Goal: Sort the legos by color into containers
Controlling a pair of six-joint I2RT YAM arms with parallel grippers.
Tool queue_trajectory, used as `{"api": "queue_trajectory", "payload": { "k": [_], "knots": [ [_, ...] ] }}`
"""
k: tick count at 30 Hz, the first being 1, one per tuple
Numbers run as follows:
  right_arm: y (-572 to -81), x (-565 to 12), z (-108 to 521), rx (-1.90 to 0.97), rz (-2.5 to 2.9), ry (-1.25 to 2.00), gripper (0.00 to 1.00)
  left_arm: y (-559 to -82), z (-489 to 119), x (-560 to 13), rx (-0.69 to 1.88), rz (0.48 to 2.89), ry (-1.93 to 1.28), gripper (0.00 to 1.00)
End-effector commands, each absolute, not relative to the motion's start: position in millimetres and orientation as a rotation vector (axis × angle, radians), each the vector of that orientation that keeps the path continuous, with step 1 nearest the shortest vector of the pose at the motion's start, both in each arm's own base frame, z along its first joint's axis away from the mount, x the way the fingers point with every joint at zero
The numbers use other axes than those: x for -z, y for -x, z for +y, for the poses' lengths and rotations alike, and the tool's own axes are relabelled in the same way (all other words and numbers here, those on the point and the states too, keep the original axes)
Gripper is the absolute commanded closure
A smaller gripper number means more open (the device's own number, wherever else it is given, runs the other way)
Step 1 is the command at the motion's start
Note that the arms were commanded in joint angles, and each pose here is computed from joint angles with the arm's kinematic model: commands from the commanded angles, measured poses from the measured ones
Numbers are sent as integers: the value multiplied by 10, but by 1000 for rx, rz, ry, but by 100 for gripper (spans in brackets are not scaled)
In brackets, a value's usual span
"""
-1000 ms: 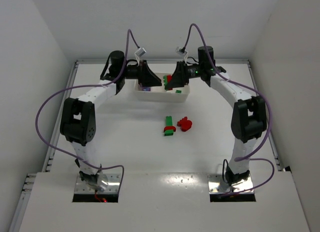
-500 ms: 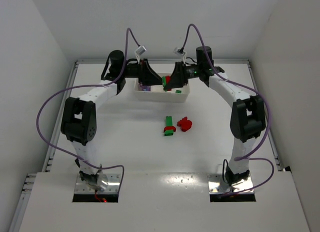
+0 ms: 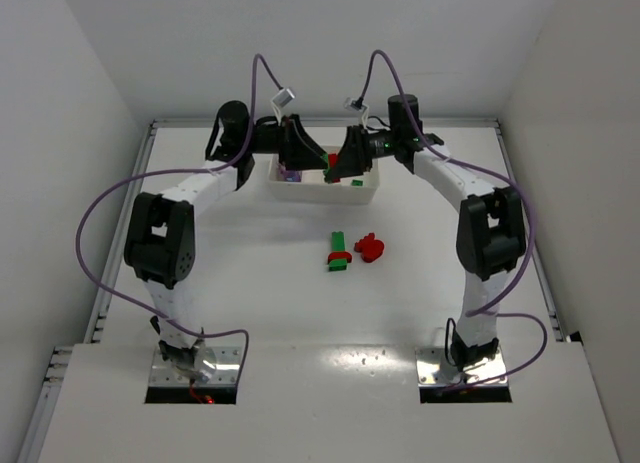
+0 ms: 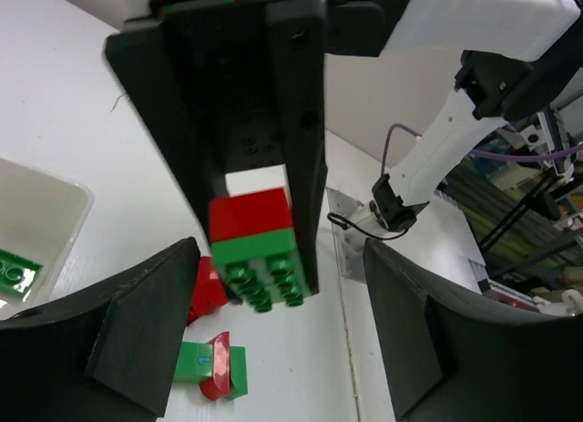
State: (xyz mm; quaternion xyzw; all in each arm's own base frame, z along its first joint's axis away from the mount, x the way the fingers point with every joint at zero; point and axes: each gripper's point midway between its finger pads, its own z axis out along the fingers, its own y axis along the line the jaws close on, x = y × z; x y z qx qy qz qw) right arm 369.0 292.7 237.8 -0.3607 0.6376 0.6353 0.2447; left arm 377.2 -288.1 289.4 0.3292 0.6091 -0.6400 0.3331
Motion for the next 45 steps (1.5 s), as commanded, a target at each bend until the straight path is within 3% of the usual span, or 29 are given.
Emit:
{"api": "queue_trajectory", "payload": {
  "k": [1, 4, 8, 12, 18, 21, 25, 30, 36, 41, 45],
  "knots": [
    [-3734, -2443, 2986, -1704, 1673, 1040, 99, -3698, -2933, -3102, 1645, 1487, -944, 18],
    [-3734, -2443, 2986, -1704, 1673, 1040, 99, -3698, -2933, -3102, 1645, 1487, -944, 16],
    [-3734, -2443, 2986, -1704, 1673, 1040, 99, -3715, -2938, -3063, 1649, 1495, -940, 25],
    [-3734, -2443, 2986, -1704, 1673, 1040, 99, -3731, -2943, -3013, 1660, 1515, -928, 44],
    [-3724, -2414, 2983, -1709, 1681, 1035, 99, -3768, -2951, -2948, 1659, 1535, -912, 63],
    [-3751, -2414, 2949, -1703, 1683, 1026, 99, -3774, -2953, -2979, 1655, 1527, -917, 61],
    [-3730, -2424, 2943, -1703, 1683, 1026, 99, -3759, -2950, -2976, 1659, 1526, -926, 44],
    [-3757, -2424, 2908, -1697, 1685, 1017, 99, -3740, -2946, -2971, 1665, 1525, -938, 37],
    [-3757, -2424, 2908, -1697, 1685, 1017, 99, -3734, -2944, -2940, 1670, 1534, -933, 39],
    [-3757, -2424, 2908, -1697, 1685, 1017, 99, -3733, -2944, -2932, 1674, 1542, -928, 56],
    [-3750, -2418, 2906, -1702, 1694, 1012, 99, -3733, -2944, -2932, 1674, 1542, -928, 57]
  ]
}}
